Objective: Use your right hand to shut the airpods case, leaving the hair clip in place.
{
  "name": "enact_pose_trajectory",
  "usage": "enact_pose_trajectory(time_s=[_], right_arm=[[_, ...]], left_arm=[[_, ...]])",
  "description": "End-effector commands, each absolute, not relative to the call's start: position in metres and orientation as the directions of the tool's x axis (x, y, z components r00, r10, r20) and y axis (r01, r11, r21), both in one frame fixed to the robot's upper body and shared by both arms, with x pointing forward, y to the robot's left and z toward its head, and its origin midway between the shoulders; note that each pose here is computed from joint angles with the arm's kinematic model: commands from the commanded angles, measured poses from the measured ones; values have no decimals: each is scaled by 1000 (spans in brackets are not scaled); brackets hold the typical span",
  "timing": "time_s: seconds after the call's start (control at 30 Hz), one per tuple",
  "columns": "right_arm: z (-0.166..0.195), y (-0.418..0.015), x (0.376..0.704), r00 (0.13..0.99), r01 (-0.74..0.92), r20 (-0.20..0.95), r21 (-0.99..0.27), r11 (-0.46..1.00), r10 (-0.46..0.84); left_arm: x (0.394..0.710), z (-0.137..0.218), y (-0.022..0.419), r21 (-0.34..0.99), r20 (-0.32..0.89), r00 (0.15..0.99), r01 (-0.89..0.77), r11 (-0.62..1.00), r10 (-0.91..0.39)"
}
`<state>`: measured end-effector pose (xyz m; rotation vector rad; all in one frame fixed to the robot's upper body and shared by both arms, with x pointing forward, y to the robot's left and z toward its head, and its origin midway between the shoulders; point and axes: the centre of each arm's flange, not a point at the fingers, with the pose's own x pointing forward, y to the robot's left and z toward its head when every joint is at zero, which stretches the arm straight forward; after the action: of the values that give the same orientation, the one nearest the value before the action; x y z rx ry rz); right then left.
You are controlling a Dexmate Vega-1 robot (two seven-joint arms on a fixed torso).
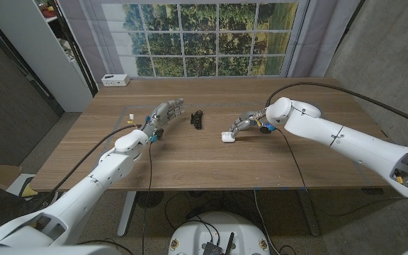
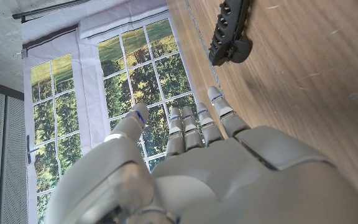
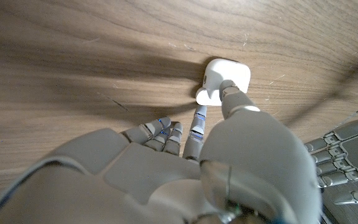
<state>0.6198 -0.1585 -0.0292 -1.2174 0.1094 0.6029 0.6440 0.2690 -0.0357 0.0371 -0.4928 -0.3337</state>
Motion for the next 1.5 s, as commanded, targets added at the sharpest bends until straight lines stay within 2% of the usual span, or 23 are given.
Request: enact_pose_trajectory(time_s=[0.03, 1.5], right_arm=[[-41, -161, 617, 841, -488, -382, -842, 230, 384], [-44, -174, 605, 907, -295, -139, -884, 364, 397]], left_arm=[[637, -39, 269, 120, 455, 831, 300, 946, -321], [641, -30, 260, 132, 475, 814, 311, 941, -335]])
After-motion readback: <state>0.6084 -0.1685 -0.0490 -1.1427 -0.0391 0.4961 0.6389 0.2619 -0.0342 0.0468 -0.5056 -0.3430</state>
